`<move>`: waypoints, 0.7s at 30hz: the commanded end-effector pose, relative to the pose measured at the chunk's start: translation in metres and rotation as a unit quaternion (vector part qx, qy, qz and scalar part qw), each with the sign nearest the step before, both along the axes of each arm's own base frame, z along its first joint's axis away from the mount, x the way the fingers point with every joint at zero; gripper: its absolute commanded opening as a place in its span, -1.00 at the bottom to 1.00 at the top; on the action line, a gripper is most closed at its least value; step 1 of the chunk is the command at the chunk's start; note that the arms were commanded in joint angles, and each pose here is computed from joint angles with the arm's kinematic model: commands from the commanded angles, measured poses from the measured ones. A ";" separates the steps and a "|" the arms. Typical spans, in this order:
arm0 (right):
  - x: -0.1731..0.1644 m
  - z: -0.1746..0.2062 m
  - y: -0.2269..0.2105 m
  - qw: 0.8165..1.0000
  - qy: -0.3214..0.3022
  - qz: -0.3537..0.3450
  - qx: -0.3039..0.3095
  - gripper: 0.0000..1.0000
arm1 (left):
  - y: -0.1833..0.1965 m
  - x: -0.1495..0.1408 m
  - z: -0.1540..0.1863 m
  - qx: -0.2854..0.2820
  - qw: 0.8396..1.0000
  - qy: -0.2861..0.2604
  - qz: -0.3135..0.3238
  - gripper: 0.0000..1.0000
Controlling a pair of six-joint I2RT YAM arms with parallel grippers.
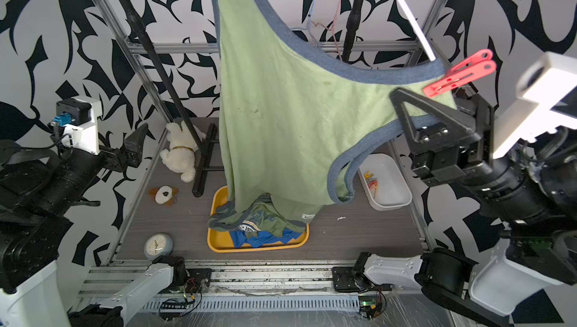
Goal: Remove the clothespins securing tank tops to the hanger
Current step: Adjust the hanger.
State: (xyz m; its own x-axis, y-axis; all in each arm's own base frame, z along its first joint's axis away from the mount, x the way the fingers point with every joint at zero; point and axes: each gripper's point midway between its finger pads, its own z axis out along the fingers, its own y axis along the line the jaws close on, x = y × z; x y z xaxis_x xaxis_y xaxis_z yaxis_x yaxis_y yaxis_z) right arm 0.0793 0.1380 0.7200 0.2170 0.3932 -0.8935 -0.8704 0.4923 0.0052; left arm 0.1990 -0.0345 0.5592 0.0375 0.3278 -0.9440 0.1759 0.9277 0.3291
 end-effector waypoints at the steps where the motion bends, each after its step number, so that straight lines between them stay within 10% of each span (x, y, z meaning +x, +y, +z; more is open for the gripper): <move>1: 0.012 0.004 0.021 1.000 0.000 0.013 0.009 -1.00 | -0.003 -0.010 0.007 -0.009 1.000 -0.012 -0.011 0.91; 16: 0.046 -0.049 0.098 0.994 0.056 0.074 -0.061 -1.00 | -0.014 -0.055 0.030 -0.020 0.997 -0.039 -0.061 0.91; 21: 0.058 -0.075 0.121 0.989 0.077 0.086 -0.088 -1.00 | -0.058 -0.105 0.025 0.002 0.977 -0.020 -0.213 0.92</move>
State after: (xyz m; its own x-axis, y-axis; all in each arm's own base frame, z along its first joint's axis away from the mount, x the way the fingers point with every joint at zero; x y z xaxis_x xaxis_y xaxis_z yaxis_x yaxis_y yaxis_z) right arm 0.1519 0.2700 0.6083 -0.0654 0.1214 -0.9905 -0.9164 0.3855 0.1078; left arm 0.1233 -0.0636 0.5978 0.1996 0.2879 -0.9366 0.3483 0.8726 0.3425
